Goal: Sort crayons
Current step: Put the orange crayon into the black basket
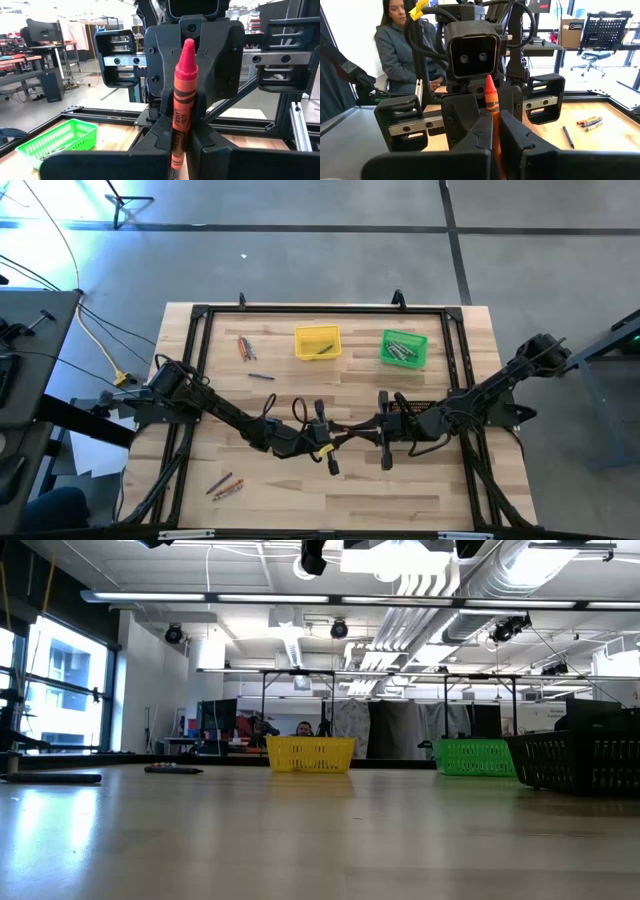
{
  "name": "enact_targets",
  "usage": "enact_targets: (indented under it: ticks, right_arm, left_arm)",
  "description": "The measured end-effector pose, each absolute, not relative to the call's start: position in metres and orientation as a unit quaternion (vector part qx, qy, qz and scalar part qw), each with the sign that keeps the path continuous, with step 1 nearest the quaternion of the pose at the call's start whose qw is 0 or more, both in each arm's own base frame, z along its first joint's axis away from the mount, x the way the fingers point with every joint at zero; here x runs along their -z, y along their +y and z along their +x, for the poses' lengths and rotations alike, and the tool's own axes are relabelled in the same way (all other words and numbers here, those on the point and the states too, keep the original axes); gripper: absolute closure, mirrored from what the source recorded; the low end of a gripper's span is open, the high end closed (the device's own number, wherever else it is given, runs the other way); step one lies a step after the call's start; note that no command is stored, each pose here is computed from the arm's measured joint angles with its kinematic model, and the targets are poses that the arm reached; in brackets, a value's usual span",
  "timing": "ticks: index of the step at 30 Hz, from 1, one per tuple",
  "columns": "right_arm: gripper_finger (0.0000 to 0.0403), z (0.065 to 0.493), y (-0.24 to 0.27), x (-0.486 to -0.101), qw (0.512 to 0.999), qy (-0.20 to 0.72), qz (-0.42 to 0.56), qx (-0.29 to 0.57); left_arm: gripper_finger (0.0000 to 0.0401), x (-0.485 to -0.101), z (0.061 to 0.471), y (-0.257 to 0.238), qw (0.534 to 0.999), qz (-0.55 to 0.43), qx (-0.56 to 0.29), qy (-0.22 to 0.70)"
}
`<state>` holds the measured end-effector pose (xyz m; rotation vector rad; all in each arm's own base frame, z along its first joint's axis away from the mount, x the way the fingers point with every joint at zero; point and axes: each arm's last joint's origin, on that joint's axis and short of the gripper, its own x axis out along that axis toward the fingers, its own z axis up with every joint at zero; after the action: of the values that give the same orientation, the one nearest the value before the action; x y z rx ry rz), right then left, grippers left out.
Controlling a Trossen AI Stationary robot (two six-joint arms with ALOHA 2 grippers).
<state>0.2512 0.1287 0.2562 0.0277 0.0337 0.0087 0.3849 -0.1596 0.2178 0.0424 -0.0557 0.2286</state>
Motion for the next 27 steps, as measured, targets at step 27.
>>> enact_targets:
  ticks: [27]
  right_arm:
    - [0.0344,0.2499,0.1271,-0.2564,1.0,0.024,0.009,0.012]
  left_arm:
    - [0.04,-0.2164,0.3849,-0.1597,0.993,0.022,-0.112,-0.026]
